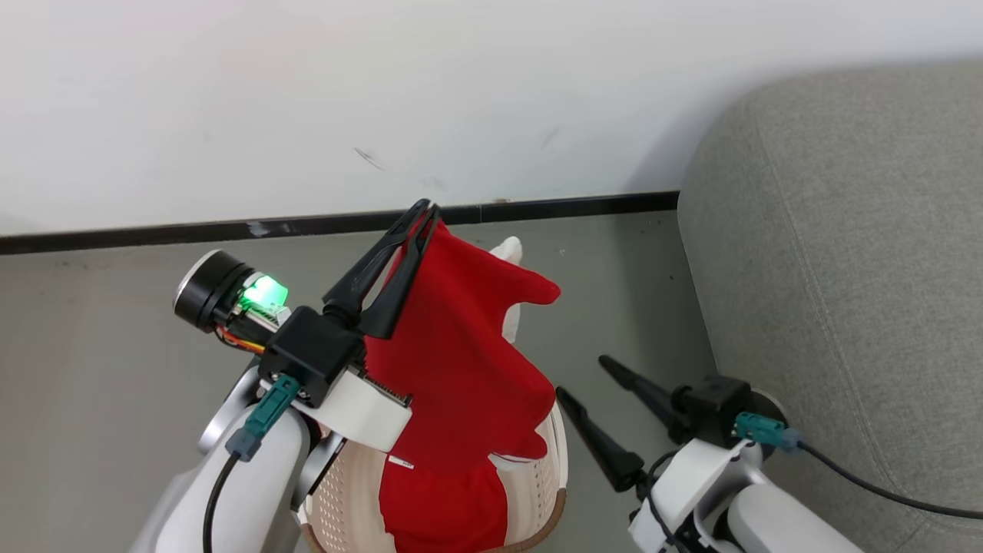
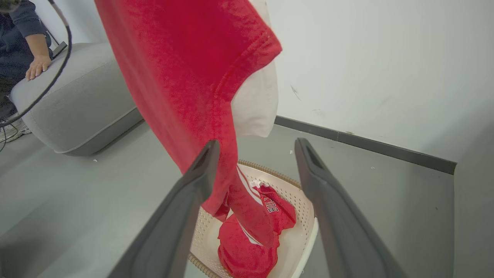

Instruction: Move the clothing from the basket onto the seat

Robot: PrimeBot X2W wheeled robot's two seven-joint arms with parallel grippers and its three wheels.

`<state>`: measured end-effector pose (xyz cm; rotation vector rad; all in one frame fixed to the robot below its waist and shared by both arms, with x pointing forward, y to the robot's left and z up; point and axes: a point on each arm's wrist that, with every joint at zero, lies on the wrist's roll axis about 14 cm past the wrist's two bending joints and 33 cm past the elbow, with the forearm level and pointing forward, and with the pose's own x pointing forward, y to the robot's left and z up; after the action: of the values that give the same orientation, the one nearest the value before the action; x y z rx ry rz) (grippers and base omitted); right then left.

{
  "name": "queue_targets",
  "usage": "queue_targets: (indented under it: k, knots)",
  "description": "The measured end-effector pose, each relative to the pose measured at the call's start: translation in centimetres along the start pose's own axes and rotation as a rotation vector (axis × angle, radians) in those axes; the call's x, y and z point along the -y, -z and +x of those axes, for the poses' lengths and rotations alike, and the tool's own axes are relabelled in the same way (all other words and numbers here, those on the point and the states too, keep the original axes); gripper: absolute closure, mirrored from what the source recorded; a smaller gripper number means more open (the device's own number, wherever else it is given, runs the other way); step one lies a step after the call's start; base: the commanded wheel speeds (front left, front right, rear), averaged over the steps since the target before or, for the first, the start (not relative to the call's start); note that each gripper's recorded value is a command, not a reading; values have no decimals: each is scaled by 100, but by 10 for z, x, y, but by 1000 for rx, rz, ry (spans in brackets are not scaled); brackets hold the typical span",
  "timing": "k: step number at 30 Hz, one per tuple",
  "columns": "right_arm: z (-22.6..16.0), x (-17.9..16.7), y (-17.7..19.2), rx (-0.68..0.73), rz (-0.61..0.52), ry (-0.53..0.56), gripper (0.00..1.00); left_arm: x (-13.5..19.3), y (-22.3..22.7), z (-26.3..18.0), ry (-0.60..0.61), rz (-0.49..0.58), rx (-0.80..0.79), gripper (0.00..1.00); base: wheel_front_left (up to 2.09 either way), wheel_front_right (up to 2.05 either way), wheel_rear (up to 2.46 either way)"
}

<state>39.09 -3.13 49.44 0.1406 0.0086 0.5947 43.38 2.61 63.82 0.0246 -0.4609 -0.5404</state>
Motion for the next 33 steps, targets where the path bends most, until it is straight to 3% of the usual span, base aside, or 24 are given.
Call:
queue_targets:
  k: [9,18,30,31,33]
  knots:
    - [-4,-42,2,-28,55,-113,0,12,-42,5,42,38,63,100,0,0,0]
    - [8,-69,-13,-22,-5,-227,0,21,-63,0,57,38,66,100,0,0,0]
    - [25,-112,-5,-93,-93,-386,0,28,-87,-9,64,47,70,100,0,0,0]
    - [26,-116,-5,-95,-98,-397,2,27,-88,-9,62,45,70,100,0,0,0]
    - [27,-122,-4,-102,-109,-418,44,26,-90,-11,57,48,65,100,0,0,0]
